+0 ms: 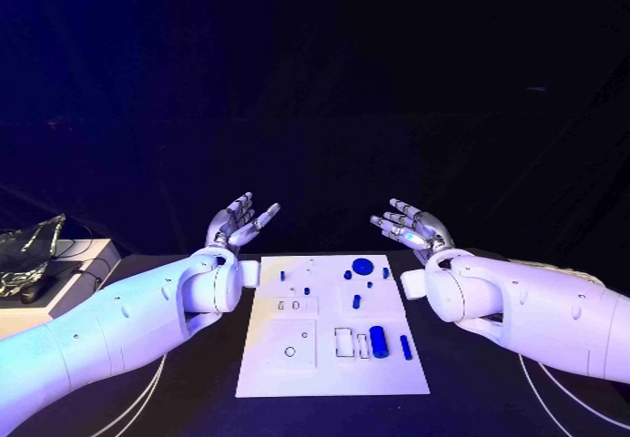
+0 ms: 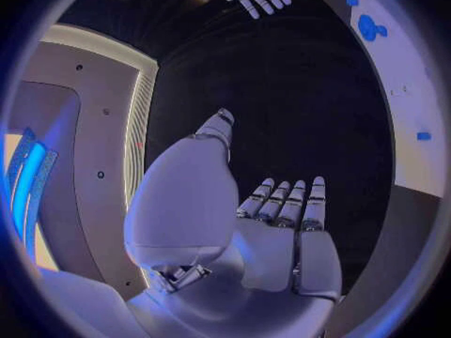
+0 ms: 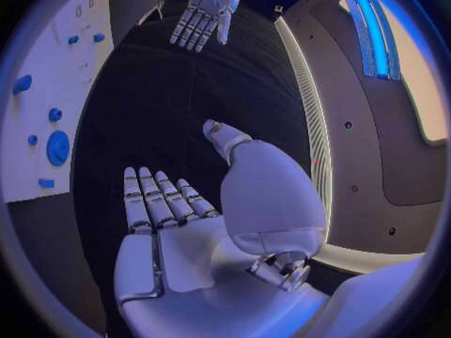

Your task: Assemble the parts on the task board

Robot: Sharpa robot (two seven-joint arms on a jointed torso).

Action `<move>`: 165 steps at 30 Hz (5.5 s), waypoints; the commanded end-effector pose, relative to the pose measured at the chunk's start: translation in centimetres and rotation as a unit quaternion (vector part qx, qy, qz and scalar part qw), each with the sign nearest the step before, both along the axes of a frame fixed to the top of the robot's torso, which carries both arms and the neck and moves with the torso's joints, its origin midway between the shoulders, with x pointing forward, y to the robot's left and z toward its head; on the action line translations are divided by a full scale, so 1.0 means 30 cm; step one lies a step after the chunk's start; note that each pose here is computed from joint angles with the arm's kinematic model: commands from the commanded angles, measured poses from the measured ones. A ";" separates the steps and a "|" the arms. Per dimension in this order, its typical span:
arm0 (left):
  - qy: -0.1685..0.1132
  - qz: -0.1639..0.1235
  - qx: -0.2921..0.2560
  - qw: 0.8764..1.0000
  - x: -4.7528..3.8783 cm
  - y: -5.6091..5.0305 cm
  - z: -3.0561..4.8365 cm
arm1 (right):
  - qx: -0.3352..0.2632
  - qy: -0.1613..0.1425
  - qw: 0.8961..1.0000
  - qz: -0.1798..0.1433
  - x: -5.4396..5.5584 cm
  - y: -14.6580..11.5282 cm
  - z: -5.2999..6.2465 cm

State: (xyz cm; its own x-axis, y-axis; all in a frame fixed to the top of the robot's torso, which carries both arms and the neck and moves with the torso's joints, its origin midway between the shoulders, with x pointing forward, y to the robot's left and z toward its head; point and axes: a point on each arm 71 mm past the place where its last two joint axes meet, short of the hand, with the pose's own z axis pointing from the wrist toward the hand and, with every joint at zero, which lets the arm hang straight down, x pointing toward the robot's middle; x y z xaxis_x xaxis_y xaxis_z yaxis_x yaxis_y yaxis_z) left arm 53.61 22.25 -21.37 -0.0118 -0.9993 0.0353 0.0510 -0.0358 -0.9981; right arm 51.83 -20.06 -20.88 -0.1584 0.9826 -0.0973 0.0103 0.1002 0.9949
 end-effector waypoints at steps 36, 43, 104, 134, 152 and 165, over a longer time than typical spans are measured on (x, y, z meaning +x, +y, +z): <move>-0.036 -0.204 0.016 0.978 -0.164 0.031 0.158 | -0.562 -0.215 0.780 0.175 0.103 0.040 0.115; -0.048 -0.212 0.009 0.976 -0.192 0.024 0.203 | -0.603 -0.220 0.748 0.166 0.113 0.069 0.118; -0.056 -0.216 0.004 0.975 -0.194 0.014 0.240 | -0.645 -0.197 0.722 0.155 0.164 0.091 0.104; -0.051 -0.212 0.007 0.976 -0.186 0.026 0.235 | -0.601 -0.273 0.746 0.088 0.140 0.167 0.179; -0.055 -0.222 0.003 0.973 -0.187 0.006 0.236 | -0.595 -0.302 0.744 0.051 0.174 0.271 0.208; -0.053 -0.226 0.002 0.973 -0.183 -0.006 0.233 | -0.595 -0.312 0.740 0.040 0.180 0.303 0.215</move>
State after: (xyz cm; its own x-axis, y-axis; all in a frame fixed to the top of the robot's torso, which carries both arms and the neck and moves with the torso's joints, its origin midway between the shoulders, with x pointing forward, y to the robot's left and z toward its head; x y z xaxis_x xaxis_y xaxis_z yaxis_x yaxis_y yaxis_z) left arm 48.19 22.31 -14.49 -0.4317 -0.9020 0.0052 0.1300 -0.0679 -0.9892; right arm 57.26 -11.07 -14.63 0.1997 0.1344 -0.9706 -0.4685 0.8831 0.0259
